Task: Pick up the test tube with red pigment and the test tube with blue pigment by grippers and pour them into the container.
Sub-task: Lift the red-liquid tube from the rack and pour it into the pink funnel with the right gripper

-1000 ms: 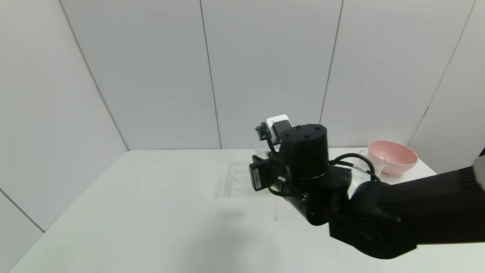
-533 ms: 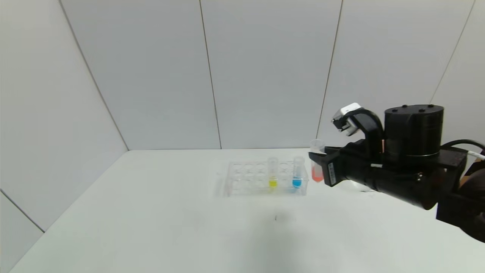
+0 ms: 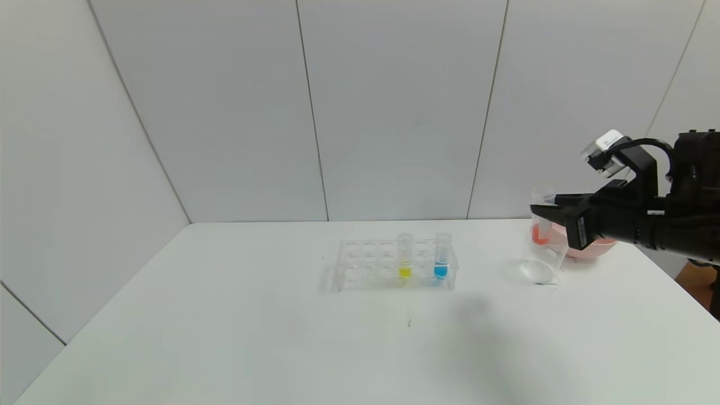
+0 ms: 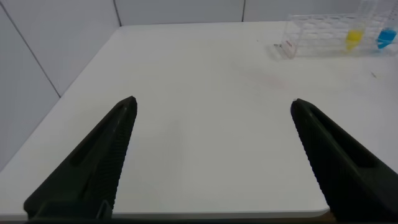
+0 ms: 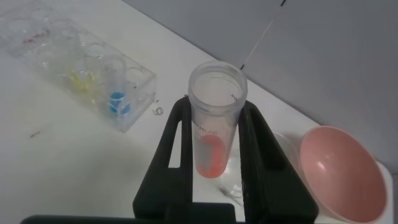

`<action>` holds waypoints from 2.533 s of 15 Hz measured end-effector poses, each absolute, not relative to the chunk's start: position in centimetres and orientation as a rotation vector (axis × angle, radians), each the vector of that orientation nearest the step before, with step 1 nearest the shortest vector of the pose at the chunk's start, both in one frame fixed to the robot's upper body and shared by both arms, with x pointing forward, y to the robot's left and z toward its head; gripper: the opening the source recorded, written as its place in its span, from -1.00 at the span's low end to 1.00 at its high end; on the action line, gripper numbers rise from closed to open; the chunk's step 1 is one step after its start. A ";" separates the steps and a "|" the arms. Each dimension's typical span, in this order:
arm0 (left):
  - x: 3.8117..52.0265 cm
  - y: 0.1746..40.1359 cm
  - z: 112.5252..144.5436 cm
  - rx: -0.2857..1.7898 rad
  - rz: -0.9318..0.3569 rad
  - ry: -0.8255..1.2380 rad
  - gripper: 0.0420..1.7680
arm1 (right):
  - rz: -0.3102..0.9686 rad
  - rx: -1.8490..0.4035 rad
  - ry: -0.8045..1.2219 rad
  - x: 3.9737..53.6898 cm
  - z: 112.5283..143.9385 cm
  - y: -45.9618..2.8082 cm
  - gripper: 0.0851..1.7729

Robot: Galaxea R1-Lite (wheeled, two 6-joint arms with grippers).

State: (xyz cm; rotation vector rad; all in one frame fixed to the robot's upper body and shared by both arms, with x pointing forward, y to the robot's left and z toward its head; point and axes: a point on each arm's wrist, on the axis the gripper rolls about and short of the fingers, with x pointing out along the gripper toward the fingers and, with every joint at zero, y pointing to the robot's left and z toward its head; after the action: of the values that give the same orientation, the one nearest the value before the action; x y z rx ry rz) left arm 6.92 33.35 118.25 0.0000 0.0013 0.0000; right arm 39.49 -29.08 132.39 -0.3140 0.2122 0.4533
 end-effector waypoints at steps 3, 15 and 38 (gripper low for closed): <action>6.9 33.4 118.3 0.000 0.000 0.001 1.00 | 0.386 -0.405 0.170 42.0 133.6 -31.8 -0.51; 6.9 33.4 118.3 0.000 0.000 0.001 1.00 | 0.352 -0.797 0.374 48.2 131.3 -37.9 -0.51; 6.9 33.4 118.3 0.000 0.000 0.001 1.00 | 0.566 -1.338 0.636 47.0 133.8 -36.3 -0.51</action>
State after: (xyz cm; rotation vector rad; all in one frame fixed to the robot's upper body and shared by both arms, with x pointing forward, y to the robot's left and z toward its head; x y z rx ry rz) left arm 6.92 33.35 118.25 0.0000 0.0009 0.0000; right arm 46.97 -36.32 133.78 -1.3383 0.6357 0.5661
